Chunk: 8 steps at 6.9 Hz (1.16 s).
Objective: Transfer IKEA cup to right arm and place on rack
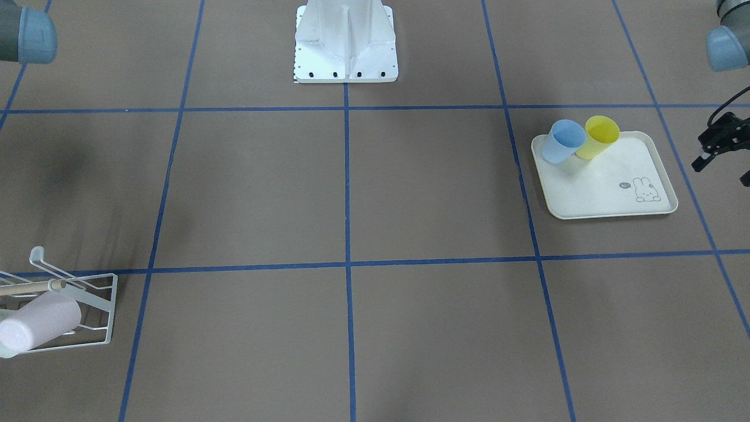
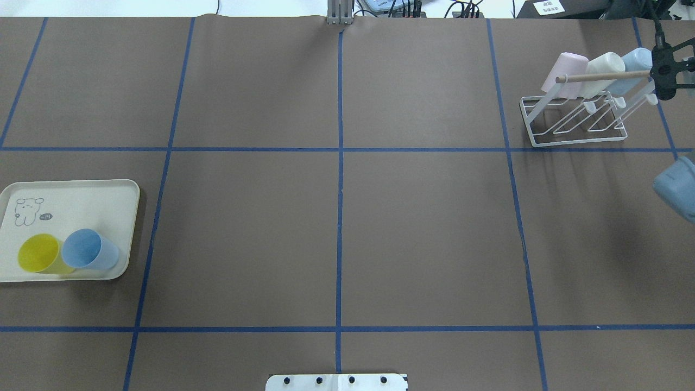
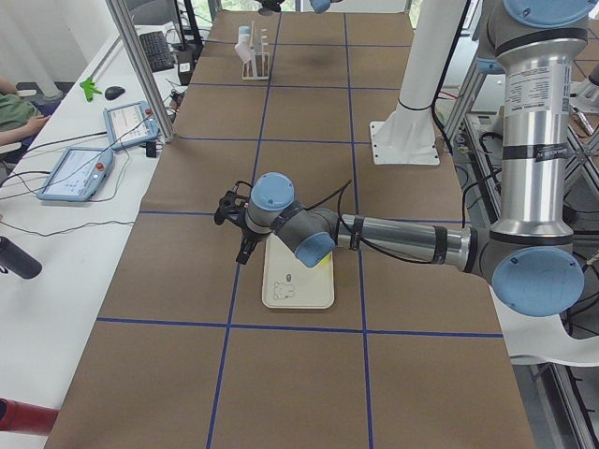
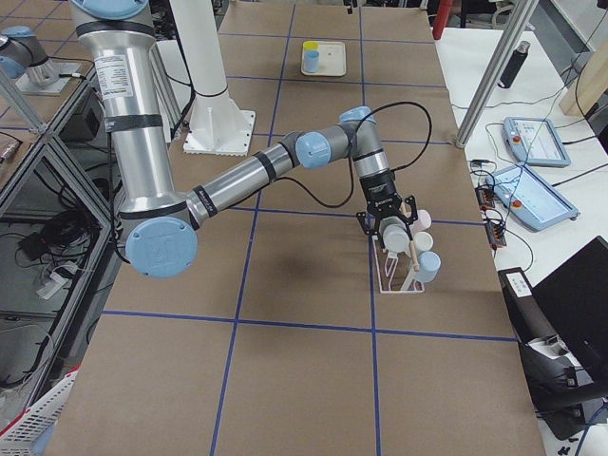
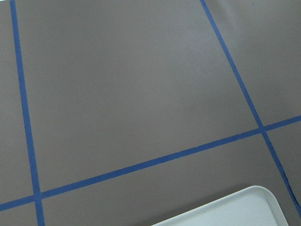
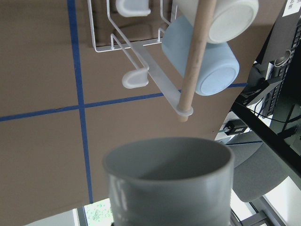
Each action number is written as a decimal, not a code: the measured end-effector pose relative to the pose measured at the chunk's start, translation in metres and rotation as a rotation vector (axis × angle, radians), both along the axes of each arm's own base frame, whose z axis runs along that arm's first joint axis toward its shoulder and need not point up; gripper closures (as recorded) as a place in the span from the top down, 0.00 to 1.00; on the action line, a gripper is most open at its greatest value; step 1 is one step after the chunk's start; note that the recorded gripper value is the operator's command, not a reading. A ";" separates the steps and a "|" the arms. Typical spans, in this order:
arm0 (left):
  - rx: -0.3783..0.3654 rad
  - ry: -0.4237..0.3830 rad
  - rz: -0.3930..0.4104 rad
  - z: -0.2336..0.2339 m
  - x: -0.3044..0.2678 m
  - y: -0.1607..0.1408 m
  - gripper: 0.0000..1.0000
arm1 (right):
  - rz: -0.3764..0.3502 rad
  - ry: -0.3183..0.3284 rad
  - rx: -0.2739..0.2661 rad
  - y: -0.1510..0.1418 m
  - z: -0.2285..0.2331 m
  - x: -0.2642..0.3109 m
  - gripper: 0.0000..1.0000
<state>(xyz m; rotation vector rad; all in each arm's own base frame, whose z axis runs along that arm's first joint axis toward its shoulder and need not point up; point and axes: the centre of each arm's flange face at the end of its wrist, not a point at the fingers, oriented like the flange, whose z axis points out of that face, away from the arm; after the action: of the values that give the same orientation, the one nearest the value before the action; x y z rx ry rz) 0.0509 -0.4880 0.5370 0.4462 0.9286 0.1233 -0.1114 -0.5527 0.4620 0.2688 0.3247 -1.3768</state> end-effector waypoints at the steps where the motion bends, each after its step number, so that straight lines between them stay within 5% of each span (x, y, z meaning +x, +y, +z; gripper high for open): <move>1: -0.002 0.000 0.000 0.001 0.000 0.001 1.00 | -0.013 0.033 0.000 -0.004 0.013 -0.012 0.71; 8: -0.005 0.000 -0.003 0.001 0.000 0.001 1.00 | -0.072 0.120 -0.011 -0.010 0.048 -0.058 0.75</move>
<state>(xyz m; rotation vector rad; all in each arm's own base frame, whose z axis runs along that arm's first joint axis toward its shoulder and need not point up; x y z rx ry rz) 0.0505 -0.4869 0.5384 0.4427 0.9280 0.1185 -0.1694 -0.5626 0.5104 0.1908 0.4106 -1.4681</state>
